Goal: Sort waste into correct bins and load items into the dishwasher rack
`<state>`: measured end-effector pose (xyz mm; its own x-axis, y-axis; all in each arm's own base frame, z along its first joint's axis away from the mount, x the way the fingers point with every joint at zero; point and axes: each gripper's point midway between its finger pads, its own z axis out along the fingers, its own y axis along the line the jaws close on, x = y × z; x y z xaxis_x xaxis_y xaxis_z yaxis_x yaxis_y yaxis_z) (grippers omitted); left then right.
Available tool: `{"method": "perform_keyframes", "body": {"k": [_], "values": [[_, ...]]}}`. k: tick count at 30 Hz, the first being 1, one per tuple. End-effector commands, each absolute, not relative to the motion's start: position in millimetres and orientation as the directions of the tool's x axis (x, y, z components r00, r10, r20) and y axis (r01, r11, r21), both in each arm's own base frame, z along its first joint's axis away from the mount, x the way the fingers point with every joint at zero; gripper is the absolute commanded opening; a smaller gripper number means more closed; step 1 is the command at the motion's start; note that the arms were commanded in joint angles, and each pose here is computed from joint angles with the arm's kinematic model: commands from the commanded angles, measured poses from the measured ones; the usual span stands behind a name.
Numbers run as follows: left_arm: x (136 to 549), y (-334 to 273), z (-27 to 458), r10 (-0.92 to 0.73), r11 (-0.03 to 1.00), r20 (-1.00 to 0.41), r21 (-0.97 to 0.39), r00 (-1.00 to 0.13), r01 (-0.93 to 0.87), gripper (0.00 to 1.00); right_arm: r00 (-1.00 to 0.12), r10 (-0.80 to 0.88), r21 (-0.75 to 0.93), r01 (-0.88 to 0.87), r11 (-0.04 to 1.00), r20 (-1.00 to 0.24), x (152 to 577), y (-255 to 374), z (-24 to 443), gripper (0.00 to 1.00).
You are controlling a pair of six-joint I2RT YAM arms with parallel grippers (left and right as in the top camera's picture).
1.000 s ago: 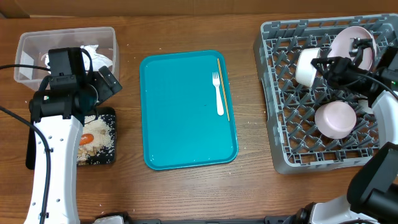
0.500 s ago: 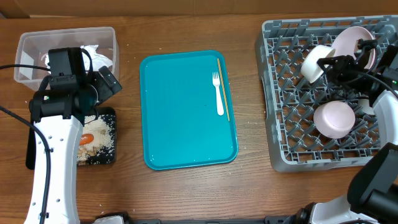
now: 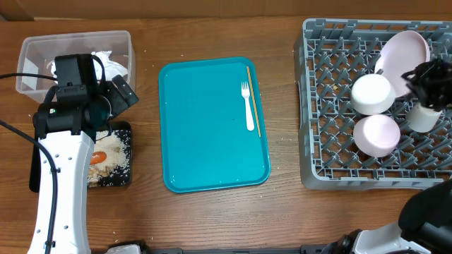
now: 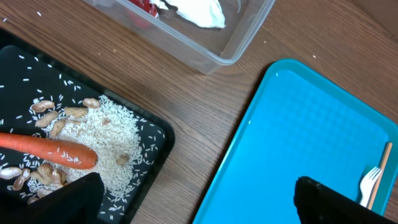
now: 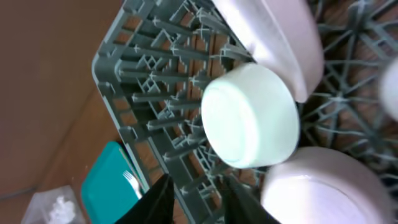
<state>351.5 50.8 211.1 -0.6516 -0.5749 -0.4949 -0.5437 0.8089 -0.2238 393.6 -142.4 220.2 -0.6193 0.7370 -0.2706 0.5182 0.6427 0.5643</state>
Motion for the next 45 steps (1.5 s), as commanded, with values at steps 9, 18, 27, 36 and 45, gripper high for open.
{"method": "perform_keyframes", "body": {"k": [9,18,27,36,45], "values": [[352.7,51.2,213.0,-0.584,0.802,-0.494,-0.234,-0.644,-0.549,1.0,-0.682,0.619,0.204,0.592,0.78,-0.389,403.4,-126.8,215.3,0.12],[352.7,51.2,213.0,-0.584,0.802,-0.494,-0.234,-0.644,-0.549,1.0,-0.701,0.667,0.023,0.685,0.729,-0.252,409.3,-134.0,134.4,0.04],[352.7,51.0,212.9,-0.584,0.803,-0.494,-0.234,-0.644,-0.549,1.0,-0.702,0.682,-0.003,0.697,0.717,-0.207,399.7,-140.6,123.7,0.04],[352.7,51.1,212.9,-0.584,0.802,-0.494,-0.234,-0.644,-0.549,1.0,-0.703,0.685,-0.017,0.7,0.714,-0.192,392.6,-139.1,131.9,0.04],[352.7,51.1,212.9,-0.584,0.802,-0.494,-0.234,-0.644,-0.549,1.0,-0.704,0.624,0.072,0.642,0.763,-0.339,416.2,-116.7,186.4,0.04]]}}
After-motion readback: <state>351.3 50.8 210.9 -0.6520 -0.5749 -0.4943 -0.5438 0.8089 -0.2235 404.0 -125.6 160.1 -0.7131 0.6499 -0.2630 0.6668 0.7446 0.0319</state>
